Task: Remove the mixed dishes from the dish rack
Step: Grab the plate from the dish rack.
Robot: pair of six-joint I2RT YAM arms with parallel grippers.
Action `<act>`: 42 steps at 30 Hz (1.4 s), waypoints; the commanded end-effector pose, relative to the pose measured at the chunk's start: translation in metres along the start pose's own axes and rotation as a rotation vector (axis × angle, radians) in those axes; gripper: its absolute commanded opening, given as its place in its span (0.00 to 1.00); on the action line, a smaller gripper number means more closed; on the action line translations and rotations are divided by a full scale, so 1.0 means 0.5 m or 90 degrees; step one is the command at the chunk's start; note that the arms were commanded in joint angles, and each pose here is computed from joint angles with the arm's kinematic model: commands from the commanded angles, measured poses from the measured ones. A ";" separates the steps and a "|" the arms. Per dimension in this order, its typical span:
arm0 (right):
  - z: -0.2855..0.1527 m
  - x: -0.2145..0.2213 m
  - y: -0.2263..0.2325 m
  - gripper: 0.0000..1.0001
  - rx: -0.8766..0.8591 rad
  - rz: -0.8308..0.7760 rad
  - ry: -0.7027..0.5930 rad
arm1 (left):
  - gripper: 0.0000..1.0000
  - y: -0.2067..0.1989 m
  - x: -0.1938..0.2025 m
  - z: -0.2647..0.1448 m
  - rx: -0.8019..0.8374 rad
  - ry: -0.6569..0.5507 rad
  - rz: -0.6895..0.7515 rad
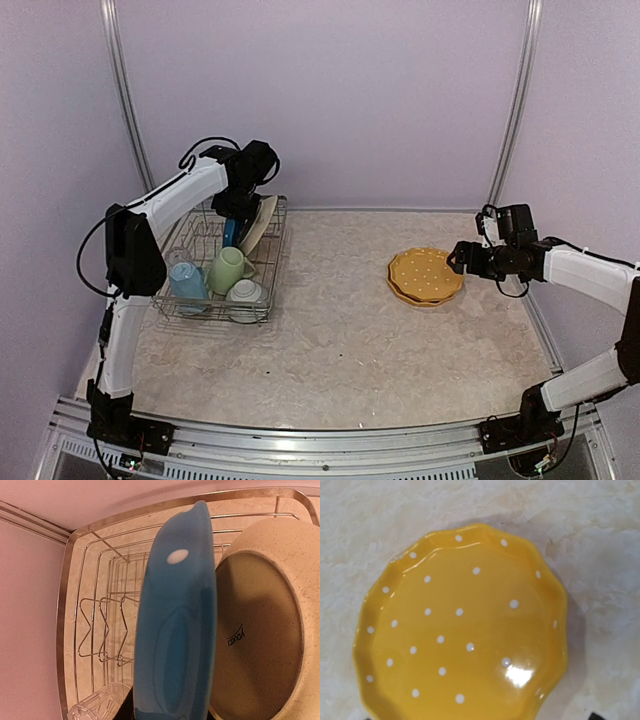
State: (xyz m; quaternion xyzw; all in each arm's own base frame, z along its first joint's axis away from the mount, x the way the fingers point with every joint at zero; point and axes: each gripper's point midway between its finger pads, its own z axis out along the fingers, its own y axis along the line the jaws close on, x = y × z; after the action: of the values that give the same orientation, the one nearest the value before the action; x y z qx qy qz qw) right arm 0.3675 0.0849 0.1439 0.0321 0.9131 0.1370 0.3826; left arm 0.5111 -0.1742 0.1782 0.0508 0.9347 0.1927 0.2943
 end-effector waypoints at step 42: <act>0.012 -0.013 0.037 0.91 -0.024 -0.014 -0.003 | 0.00 0.165 -0.161 -0.278 -0.255 -0.265 0.050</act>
State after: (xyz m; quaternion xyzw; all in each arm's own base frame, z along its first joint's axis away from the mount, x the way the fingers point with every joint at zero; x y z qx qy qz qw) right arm 0.3694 0.0934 0.1391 0.0248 0.9142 0.1422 0.3786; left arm 0.5166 -0.1783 0.2797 0.1444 0.8219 0.3744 0.4042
